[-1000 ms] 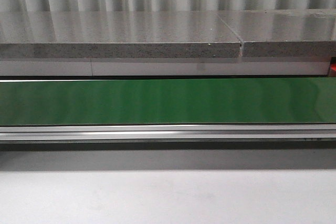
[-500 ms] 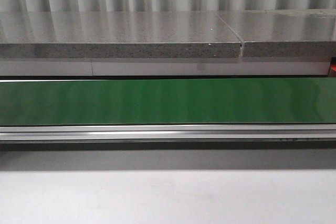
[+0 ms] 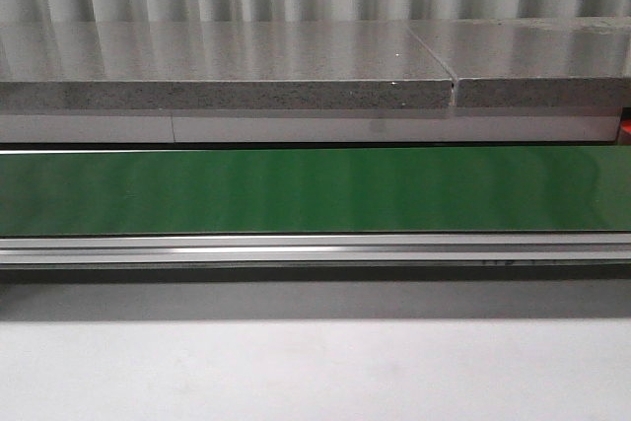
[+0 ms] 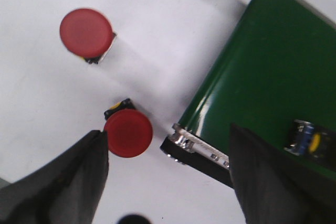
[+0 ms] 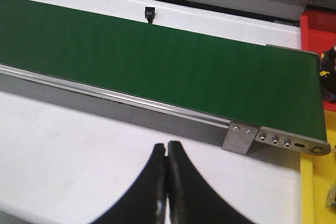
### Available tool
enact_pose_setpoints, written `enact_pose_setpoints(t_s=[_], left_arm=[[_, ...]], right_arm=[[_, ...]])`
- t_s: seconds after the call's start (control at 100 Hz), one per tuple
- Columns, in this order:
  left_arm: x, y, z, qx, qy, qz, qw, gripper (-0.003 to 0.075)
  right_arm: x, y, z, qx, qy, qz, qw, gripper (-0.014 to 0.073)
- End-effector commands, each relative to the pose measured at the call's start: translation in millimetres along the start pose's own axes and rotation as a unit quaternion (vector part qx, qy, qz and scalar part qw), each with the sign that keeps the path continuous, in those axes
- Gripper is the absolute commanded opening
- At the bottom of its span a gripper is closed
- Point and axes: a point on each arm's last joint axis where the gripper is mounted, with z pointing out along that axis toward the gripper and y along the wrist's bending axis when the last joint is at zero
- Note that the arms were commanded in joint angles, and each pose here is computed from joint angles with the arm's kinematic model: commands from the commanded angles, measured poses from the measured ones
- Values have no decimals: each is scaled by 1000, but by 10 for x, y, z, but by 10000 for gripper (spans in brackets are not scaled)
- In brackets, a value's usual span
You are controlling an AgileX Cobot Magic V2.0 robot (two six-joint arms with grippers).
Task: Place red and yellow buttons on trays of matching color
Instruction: 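Set the yellow button on the belt start and open the left gripper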
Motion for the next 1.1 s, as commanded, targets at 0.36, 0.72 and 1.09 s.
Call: enact_pose_setpoints(t_s=[0.36, 0.72, 1.09], left_arm=[[-86, 108, 436, -26, 68, -114, 991, 458], [-78, 147, 611, -45, 104, -143, 983, 458], [-89, 172, 763, -52, 121, -147, 980, 452]], right_arm=[[-119, -8, -37, 5, -39, -3, 999, -67], [-119, -8, -37, 5, -39, -3, 999, -67], [-119, -8, -37, 5, -39, -3, 999, -67]])
